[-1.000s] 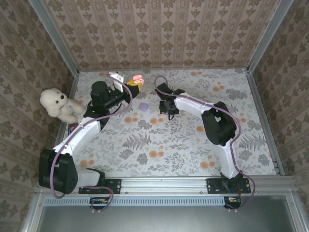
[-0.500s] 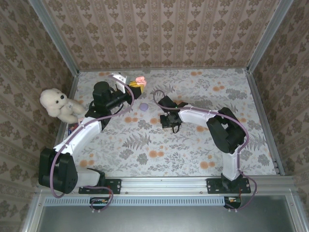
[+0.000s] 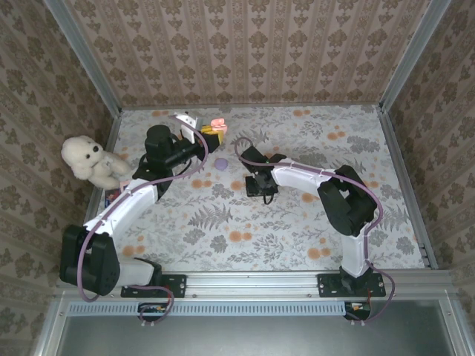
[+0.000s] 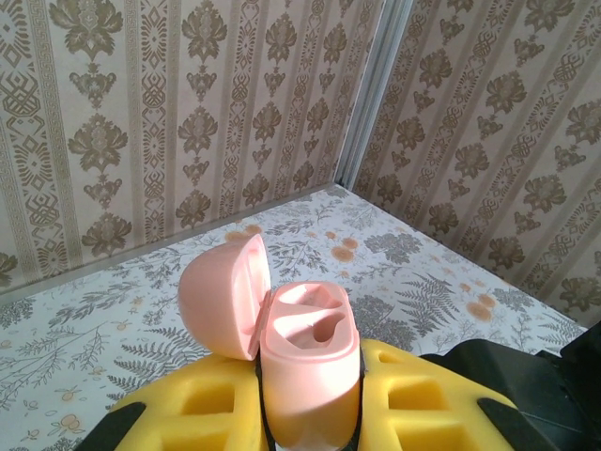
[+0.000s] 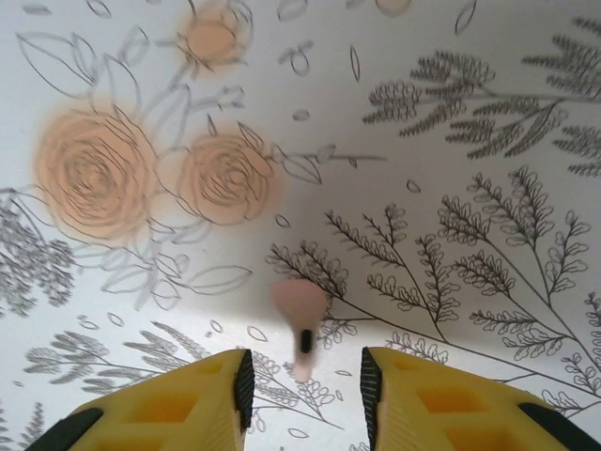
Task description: Insert the wireless bluetooth earbuds into the charging case
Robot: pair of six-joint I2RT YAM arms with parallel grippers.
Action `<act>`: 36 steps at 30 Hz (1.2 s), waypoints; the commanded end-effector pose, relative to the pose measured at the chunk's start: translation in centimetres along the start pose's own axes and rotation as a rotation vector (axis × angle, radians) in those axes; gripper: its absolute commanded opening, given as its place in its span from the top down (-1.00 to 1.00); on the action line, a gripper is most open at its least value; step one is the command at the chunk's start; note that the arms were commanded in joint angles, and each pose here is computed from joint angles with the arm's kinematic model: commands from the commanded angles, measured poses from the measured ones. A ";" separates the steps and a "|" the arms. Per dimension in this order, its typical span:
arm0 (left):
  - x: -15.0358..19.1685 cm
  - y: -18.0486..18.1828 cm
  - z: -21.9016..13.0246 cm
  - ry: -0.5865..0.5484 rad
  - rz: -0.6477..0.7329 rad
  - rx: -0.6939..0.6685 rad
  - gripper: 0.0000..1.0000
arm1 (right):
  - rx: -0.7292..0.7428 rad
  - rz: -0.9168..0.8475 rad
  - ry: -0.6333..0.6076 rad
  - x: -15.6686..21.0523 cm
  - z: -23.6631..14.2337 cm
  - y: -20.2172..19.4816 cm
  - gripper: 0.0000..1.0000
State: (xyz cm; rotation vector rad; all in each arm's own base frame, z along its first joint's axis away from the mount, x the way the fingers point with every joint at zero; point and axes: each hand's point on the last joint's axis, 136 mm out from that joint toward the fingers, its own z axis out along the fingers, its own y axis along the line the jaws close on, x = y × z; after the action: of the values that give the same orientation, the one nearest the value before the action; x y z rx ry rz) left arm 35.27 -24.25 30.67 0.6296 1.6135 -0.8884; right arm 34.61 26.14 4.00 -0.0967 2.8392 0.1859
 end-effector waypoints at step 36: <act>-2.0 -0.9 0.0 -0.053 0.028 0.029 1.00 | 0.219 0.149 0.081 0.3 2.7 -1.2 0.23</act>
State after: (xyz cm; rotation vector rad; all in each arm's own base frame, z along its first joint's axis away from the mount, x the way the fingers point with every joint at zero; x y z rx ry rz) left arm 35.30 -24.25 30.91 0.6296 1.6044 -0.8871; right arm 35.67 26.23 1.85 0.0902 2.9121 -0.0130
